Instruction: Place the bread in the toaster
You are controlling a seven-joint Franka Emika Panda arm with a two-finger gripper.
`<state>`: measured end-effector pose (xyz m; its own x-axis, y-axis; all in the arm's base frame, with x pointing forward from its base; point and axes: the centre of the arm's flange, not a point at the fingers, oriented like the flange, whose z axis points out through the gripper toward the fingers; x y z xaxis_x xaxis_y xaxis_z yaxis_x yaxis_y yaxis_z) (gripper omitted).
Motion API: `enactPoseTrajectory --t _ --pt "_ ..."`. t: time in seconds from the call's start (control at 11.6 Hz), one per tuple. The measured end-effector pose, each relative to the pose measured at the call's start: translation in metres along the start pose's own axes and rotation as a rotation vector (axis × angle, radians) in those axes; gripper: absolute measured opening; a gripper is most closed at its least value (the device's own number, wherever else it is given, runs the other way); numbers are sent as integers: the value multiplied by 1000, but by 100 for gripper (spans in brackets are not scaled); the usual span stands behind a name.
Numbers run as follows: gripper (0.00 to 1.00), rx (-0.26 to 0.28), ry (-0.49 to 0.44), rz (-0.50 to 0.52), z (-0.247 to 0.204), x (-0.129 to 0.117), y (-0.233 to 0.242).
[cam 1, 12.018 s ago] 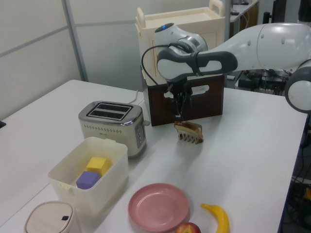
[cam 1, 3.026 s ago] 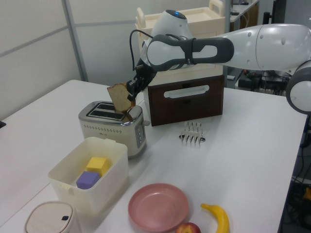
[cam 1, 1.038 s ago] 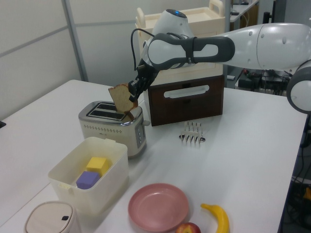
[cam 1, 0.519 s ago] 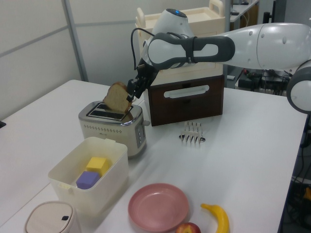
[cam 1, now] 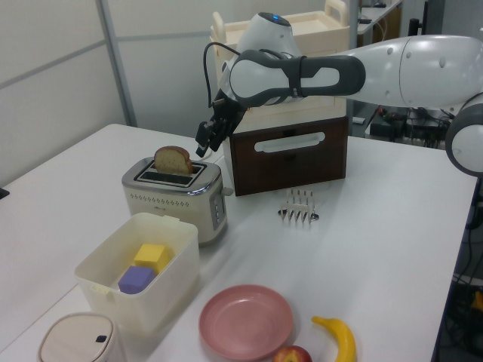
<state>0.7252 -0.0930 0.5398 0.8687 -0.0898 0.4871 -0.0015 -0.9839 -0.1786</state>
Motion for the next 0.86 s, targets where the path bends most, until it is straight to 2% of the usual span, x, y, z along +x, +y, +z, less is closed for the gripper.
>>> enactPoseTrajectory --t 0.09,0.17,0.26,0.35,0.61,0.86 --pt "67 -2 11 -2 -8 2 -1" --pt "82 -1 -7 -19 -17 1 0" --pt "93 4 -39 -32 -24 -2 2" --pt "99 6 -89 -47 -34 -8 5" --pt "100 -52 -274 -96 -66 -29 8" --pt "100 -55 -361 -81 -95 -42 12"
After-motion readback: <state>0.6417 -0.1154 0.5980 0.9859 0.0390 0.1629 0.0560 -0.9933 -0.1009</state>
